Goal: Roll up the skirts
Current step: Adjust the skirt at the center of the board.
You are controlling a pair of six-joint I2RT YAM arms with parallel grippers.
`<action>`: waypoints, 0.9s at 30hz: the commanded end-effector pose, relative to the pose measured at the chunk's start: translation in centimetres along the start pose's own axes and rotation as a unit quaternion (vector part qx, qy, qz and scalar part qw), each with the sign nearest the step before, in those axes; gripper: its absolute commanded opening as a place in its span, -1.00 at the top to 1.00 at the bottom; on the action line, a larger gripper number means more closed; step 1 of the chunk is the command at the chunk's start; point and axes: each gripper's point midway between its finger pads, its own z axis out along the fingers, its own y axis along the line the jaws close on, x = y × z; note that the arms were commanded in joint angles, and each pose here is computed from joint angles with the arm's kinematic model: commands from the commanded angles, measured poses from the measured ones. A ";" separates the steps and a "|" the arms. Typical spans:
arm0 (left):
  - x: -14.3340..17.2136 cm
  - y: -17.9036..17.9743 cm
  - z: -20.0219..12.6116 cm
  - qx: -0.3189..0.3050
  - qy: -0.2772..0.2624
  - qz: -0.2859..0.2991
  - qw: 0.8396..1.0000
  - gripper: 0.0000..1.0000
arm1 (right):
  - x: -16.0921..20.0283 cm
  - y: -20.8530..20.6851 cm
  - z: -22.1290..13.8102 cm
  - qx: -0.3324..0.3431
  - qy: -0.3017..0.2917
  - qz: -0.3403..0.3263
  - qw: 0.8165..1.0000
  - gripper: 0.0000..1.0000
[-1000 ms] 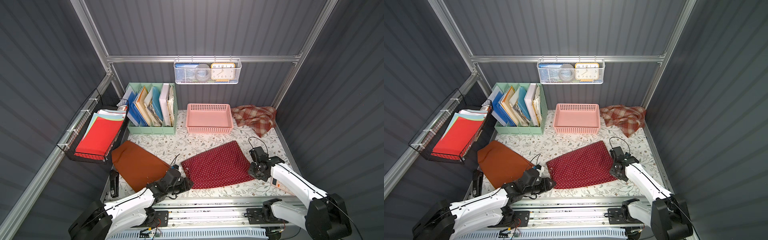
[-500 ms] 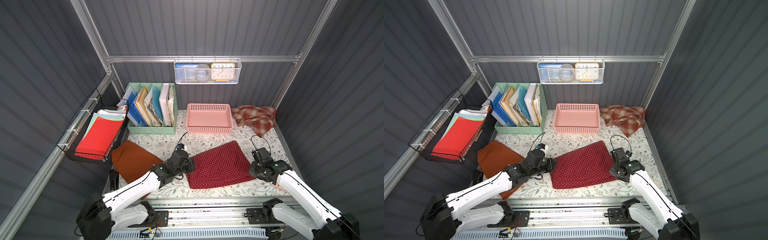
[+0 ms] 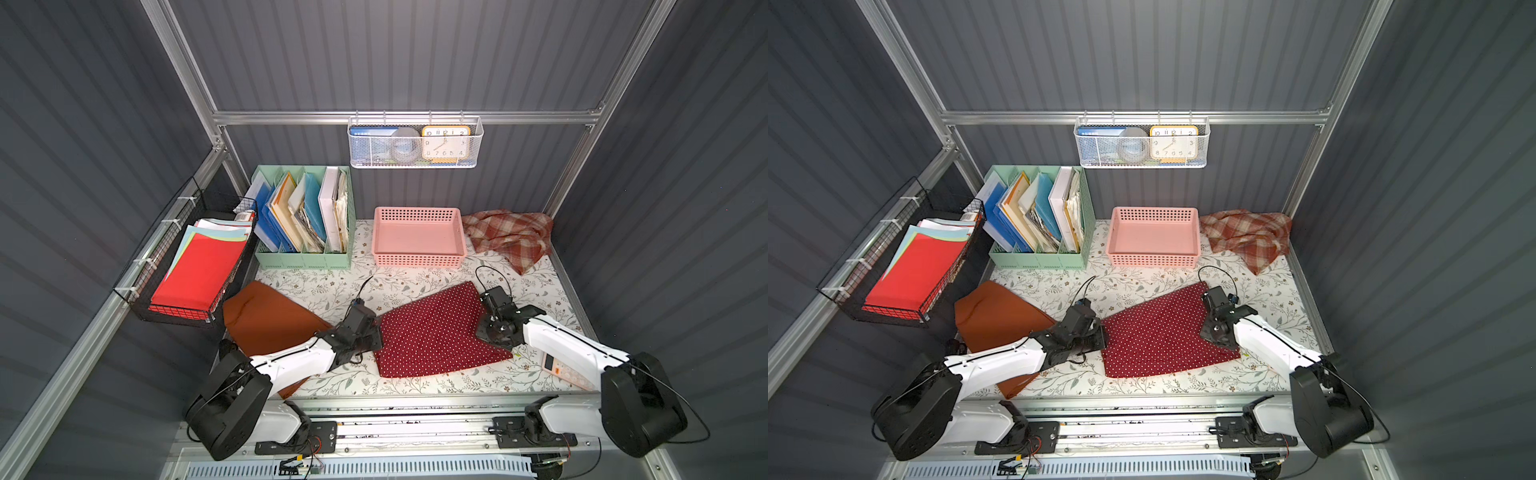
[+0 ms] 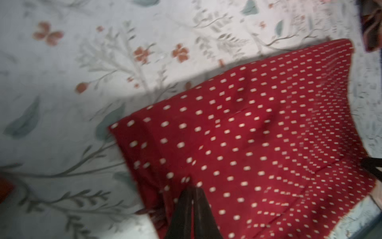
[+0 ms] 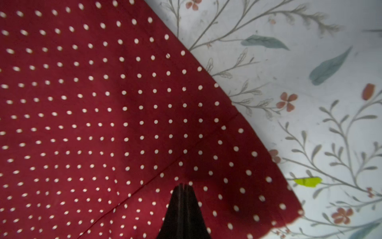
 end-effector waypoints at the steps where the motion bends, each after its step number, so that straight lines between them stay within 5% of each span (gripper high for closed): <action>1: 0.6 0.9 0.1 0.003 -0.007 -0.023 1.000 1.00 | 0.3 -0.5 0.8 0.011 0.001 -0.011 1.000 1.00; 12: 2.3 2.4 -1.3 0.007 -0.004 -0.040 0.999 1.00 | 0.9 -2.7 2.0 0.030 0.041 0.042 0.998 1.00; 23: -5.2 -3.6 -5.8 0.056 -0.082 0.029 0.995 1.00 | -1.1 -3.3 -1.6 0.034 -0.009 0.050 0.998 1.00; 27: -8.5 -7.2 -4.9 0.090 -0.083 0.058 0.991 1.00 | -0.1 -2.6 -0.9 0.027 0.025 0.063 0.997 1.00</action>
